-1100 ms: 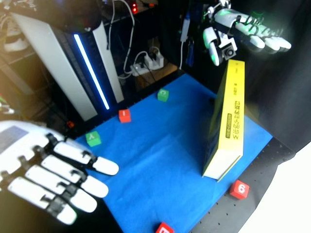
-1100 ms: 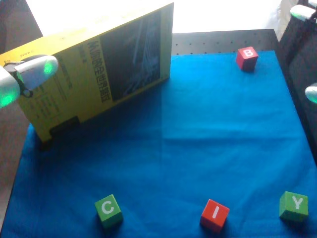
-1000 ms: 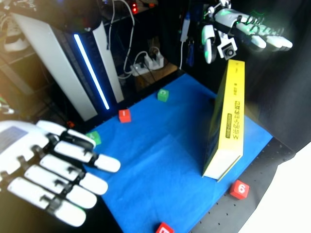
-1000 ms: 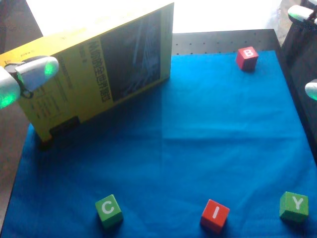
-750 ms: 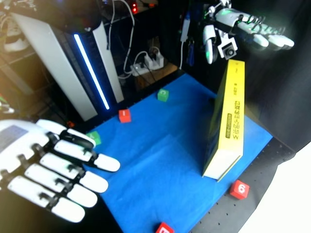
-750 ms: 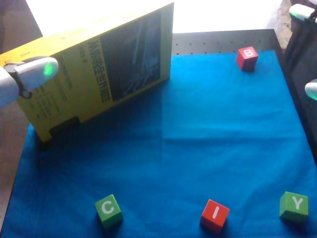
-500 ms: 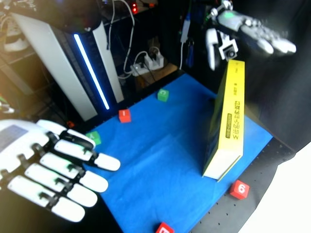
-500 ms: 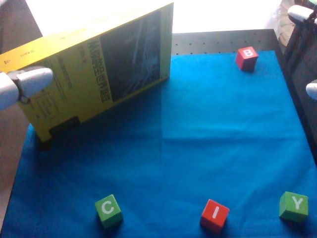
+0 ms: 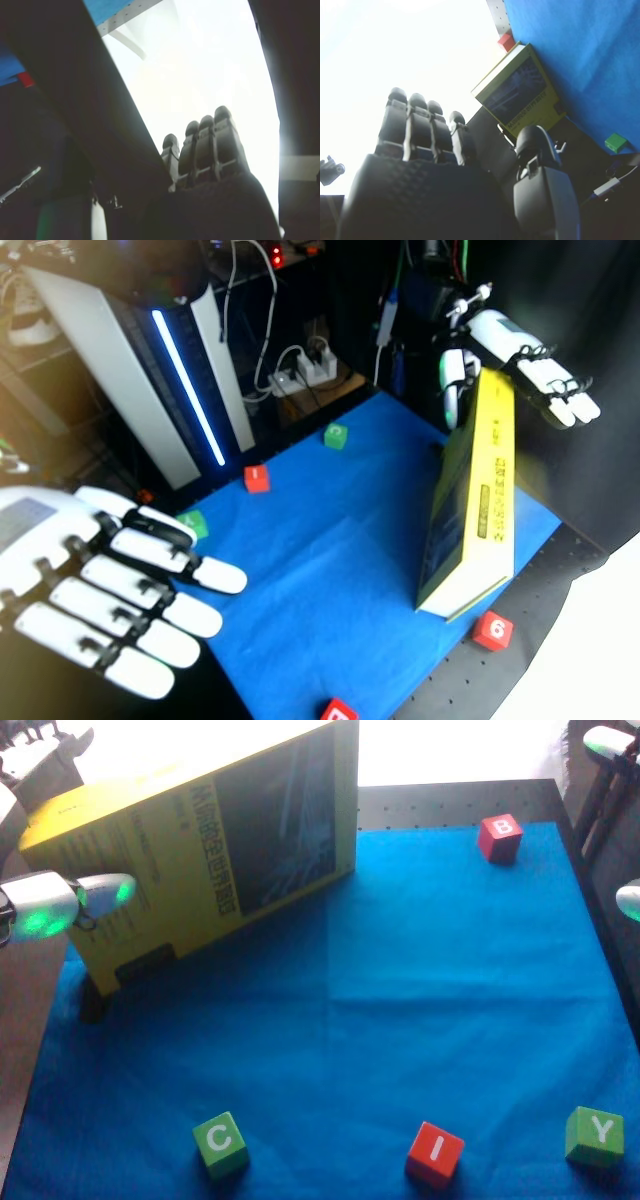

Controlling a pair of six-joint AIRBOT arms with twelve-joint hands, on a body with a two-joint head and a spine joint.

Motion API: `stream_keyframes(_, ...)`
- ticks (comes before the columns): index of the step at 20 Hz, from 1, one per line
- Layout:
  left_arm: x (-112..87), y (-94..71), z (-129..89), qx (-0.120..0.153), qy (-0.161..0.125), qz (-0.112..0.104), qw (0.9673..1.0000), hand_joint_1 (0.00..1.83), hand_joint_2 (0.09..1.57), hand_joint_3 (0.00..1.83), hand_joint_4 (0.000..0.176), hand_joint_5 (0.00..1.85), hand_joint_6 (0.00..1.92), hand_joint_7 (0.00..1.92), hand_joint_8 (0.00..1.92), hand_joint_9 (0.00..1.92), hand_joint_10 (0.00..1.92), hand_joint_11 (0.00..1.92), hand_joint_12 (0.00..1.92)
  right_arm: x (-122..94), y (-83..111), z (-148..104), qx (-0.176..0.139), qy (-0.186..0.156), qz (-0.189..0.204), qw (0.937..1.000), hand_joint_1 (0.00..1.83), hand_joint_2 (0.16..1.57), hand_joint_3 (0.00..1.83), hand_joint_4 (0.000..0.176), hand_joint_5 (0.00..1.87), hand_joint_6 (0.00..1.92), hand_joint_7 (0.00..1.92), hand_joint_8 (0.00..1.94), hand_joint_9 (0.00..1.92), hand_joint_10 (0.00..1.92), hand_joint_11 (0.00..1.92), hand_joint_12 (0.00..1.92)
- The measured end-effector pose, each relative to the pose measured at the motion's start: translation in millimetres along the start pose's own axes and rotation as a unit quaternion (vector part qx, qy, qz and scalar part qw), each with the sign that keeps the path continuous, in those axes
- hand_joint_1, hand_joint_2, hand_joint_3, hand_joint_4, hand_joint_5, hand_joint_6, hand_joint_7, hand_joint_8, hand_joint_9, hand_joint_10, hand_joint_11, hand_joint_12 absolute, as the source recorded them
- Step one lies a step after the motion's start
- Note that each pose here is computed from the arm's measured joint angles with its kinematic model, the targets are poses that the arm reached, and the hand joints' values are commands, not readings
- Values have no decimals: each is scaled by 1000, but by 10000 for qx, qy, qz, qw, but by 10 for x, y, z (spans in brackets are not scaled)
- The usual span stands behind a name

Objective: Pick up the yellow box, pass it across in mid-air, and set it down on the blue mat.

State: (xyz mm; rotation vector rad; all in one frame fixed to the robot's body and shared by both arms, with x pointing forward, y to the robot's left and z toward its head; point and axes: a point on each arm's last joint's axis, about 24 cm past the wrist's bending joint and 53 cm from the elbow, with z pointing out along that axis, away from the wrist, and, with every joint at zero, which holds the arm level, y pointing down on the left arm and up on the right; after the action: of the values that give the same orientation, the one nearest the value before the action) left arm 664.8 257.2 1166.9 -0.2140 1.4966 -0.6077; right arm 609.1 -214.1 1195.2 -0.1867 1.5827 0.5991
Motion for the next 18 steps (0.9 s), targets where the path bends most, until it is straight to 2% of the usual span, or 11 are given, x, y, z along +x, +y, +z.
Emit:
stream_keyframes(1,8,4,6,6,14,-42,10000,946,1171,5,56,768,1040,748,1022,709,1398,612,1849,0,1,0,-1,0,-3,10000,183,1239,0,77,0,0,0,0,0,0,0,0)
stream_keyframes(2,27,-10,10,27,12,-83,10000,958,1130,0,0,737,1588,788,1634,820,1816,865,1907,1,0,0,1,2,0,10000,184,1241,0,78,0,0,0,0,0,0,0,0)
stream_keyframes(3,36,-31,19,48,12,-137,9999,1033,1115,0,0,857,1854,955,1864,1041,1900,1117,1918,1,0,0,-1,2,-1,10000,186,1242,1,79,0,0,0,0,0,0,0,0)
stream_keyframes(4,50,-50,20,85,40,-123,9999,1140,1105,0,0,1092,1908,1233,1910,1349,1917,1442,1920,0,1,0,-1,0,-1,10000,191,1243,1,77,0,0,0,0,0,0,0,0)
stream_keyframes(5,66,-54,19,93,73,-87,9999,1200,1138,4,0,1223,1918,1393,1919,1514,1920,1608,1921,1,5,0,-10,3,-8,10000,197,1249,4,73,0,0,0,0,0,0,0,0)
stream_keyframes(6,70,-51,19,87,81,-83,9999,1279,1160,10,0,1287,1920,1459,1921,1579,1921,1664,1921,1,0,0,-1,2,-1,10000,200,1254,5,69,0,0,0,0,0,0,0,0)
stream_keyframes(7,69,-51,19,88,79,-75,9999,1315,1194,21,0,1267,1921,1454,1921,1584,1921,1670,1921,1,0,0,1,2,0,10000,205,1257,6,57,0,0,0,0,0,0,0,0)
stream_keyframes(12,23,-133,-53,172,-2,-67,9998,1346,1218,12,0,1294,1921,1481,1921,1594,1921,1677,1921,0,1,0,-3,1,0,10000,261,1268,5,37,0,0,0,0,0,0,0,0)
stream_keyframes(14,-47,-194,-171,268,-47,82,9996,1258,1225,7,0,1206,1921,1372,1921,1514,1921,1610,1921,1,-1,0,2,1,1,10000,261,1279,8,39,0,0,0,0,0,0,0,0)
stream_keyframes(16,-110,-272,-242,399,-126,174,9990,1264,1220,3,0,1210,1921,1388,1921,1545,1921,1638,1921,0,0,0,0,0,-2,10000,260,1280,7,42,0,0,0,0,0,0,0,0)
stream_keyframes(18,-215,-403,-329,632,-312,258,9972,1328,1213,0,0,1239,1921,1449,1921,1608,1921,1681,1921,-3,2,0,-5,-6,0,10000,266,1269,1,73,0,0,0,0,0,0,9,4)
